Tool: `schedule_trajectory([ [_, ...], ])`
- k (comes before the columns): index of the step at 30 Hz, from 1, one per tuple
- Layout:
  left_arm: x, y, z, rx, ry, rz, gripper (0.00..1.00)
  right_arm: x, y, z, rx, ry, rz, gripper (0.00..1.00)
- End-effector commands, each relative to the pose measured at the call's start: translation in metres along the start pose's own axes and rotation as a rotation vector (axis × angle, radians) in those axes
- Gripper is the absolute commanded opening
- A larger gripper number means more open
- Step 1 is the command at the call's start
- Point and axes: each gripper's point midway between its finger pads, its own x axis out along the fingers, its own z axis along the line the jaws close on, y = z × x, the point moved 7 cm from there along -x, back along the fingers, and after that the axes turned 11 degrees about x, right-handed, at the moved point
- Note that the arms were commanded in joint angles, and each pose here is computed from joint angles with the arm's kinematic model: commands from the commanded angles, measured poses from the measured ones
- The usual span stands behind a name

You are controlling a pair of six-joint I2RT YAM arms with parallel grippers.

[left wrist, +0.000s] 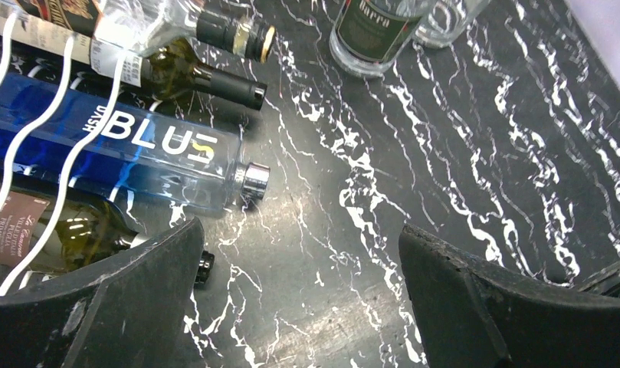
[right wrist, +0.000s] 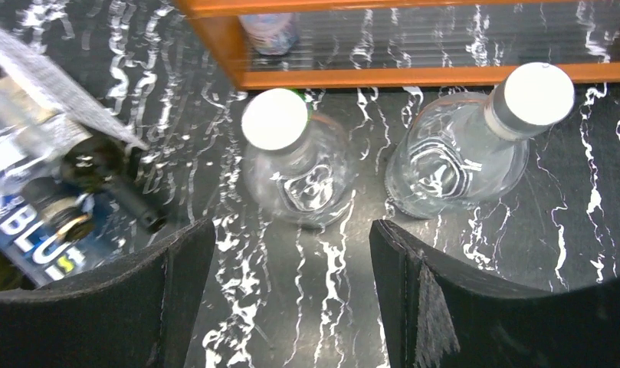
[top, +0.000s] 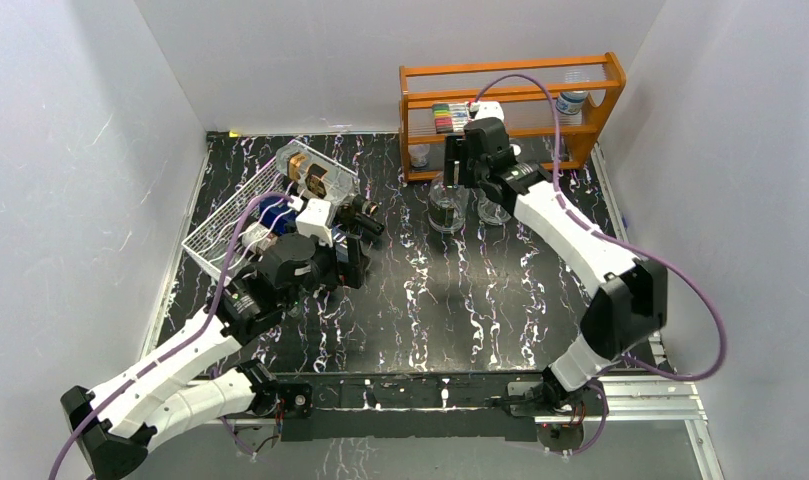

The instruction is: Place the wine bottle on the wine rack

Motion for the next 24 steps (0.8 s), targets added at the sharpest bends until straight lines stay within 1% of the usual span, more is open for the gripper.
schedule_trajectory([
  [1,-0.005,-0.006,-0.007,0.055,0.089,-0.019,0.98,0.01,-0.021,0.019,-0.053,-0.087,0.006,0.83],
  [5,-0.008,-0.001,-0.011,0.067,0.149,-0.037,0.98,0.026,-0.027,0.021,-0.097,-0.052,0.024,0.82],
  [6,-0.01,-0.001,-0.011,0.065,0.162,-0.052,0.98,0.042,-0.025,0.02,-0.129,-0.018,0.041,0.79],
  [8,-0.011,0.0,-0.011,0.066,0.165,-0.056,0.98,0.05,-0.025,0.019,-0.18,-0.011,0.042,0.71],
  [12,-0.012,-0.001,-0.011,0.065,0.172,-0.065,0.98,0.065,-0.018,0.01,-0.265,0.021,0.046,0.6],
  [16,-0.015,0.0,-0.011,0.058,0.179,-0.068,0.98,0.069,-0.015,0.013,-0.273,-0.025,0.069,0.51],
  [24,-0.014,0.002,-0.013,0.047,0.191,-0.053,0.98,0.061,-0.01,0.018,-0.238,-0.081,0.093,0.21],
])
